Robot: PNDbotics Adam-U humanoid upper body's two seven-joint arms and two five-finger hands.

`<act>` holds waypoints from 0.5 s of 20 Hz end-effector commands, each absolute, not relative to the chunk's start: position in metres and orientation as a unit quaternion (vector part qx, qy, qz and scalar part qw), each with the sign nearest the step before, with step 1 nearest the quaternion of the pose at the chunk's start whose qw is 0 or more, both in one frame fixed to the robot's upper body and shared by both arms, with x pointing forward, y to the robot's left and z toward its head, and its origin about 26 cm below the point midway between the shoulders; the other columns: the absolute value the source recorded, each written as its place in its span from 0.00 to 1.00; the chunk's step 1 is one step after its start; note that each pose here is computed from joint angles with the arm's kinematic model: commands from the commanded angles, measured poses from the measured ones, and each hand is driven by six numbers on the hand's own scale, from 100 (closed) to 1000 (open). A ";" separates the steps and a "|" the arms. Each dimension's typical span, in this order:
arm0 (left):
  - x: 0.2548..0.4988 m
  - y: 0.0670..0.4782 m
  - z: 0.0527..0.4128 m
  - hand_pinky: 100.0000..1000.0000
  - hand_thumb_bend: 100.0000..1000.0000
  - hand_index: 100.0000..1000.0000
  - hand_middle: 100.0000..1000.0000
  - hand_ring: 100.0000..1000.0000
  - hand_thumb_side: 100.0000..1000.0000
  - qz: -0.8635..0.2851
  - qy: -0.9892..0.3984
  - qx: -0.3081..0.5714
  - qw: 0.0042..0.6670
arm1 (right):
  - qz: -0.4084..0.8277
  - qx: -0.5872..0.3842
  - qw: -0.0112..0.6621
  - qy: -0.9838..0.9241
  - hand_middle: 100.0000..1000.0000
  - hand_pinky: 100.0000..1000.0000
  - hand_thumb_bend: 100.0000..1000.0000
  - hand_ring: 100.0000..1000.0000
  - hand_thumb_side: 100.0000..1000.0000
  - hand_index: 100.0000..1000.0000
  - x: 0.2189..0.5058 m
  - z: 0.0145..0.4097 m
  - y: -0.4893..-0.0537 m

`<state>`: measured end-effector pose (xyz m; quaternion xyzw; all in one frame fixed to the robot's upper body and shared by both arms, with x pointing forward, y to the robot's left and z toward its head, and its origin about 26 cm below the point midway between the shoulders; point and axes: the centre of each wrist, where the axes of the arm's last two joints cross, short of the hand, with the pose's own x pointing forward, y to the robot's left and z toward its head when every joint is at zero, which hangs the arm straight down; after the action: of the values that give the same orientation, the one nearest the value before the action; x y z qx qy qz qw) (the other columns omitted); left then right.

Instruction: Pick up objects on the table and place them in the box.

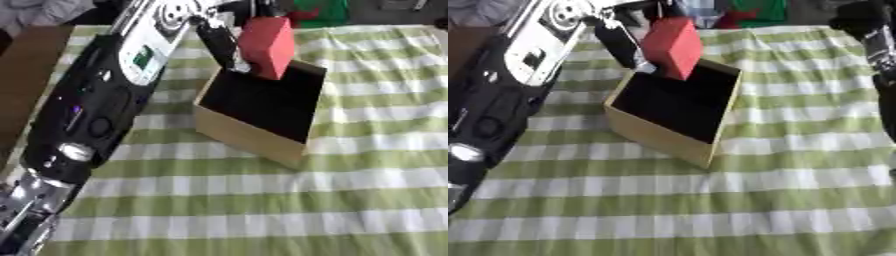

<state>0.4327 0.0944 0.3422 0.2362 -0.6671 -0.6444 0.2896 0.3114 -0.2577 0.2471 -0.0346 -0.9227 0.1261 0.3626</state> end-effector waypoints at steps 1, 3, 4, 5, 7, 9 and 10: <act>0.436 0.094 0.341 0.74 0.14 0.64 0.47 0.58 0.00 -0.642 -0.666 0.245 0.290 | 0.126 -0.031 0.344 -0.930 0.66 0.92 0.00 0.74 0.52 0.88 0.308 0.256 -0.258; 0.441 0.096 0.334 0.76 0.20 0.65 0.49 0.60 0.00 -0.646 -0.662 0.240 0.294 | 0.126 -0.031 0.344 -0.930 0.66 0.92 0.00 0.74 0.53 0.88 0.308 0.256 -0.257; 0.443 0.096 0.331 0.77 0.26 0.68 0.52 0.61 0.00 -0.649 -0.660 0.237 0.294 | 0.126 -0.031 0.344 -0.930 0.66 0.92 0.00 0.74 0.53 0.88 0.308 0.256 -0.257; 0.446 0.097 0.327 0.78 0.30 0.70 0.54 0.63 0.00 -0.653 -0.657 0.233 0.296 | 0.126 -0.030 0.344 -0.930 0.66 0.92 0.00 0.74 0.53 0.88 0.308 0.256 -0.257; 0.449 0.098 0.322 0.79 0.36 0.73 0.58 0.65 0.00 -0.661 -0.652 0.224 0.296 | 0.126 -0.030 0.345 -0.930 0.66 0.92 0.00 0.74 0.53 0.88 0.308 0.256 -0.257; 0.452 0.099 0.318 0.80 0.42 0.77 0.63 0.68 0.00 -0.671 -0.648 0.214 0.291 | 0.126 -0.031 0.345 -0.930 0.66 0.92 0.00 0.74 0.53 0.88 0.308 0.256 -0.257; 0.453 0.100 0.317 0.80 0.45 0.79 0.66 0.70 0.00 -0.676 -0.646 0.209 0.287 | 0.126 -0.031 0.344 -0.930 0.66 0.92 0.00 0.74 0.53 0.88 0.308 0.256 -0.257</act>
<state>0.4541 0.0993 0.3080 0.2085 -0.6410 -0.6744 0.3013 0.3115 -0.2574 0.2470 -0.0335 -0.9231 0.1254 0.3619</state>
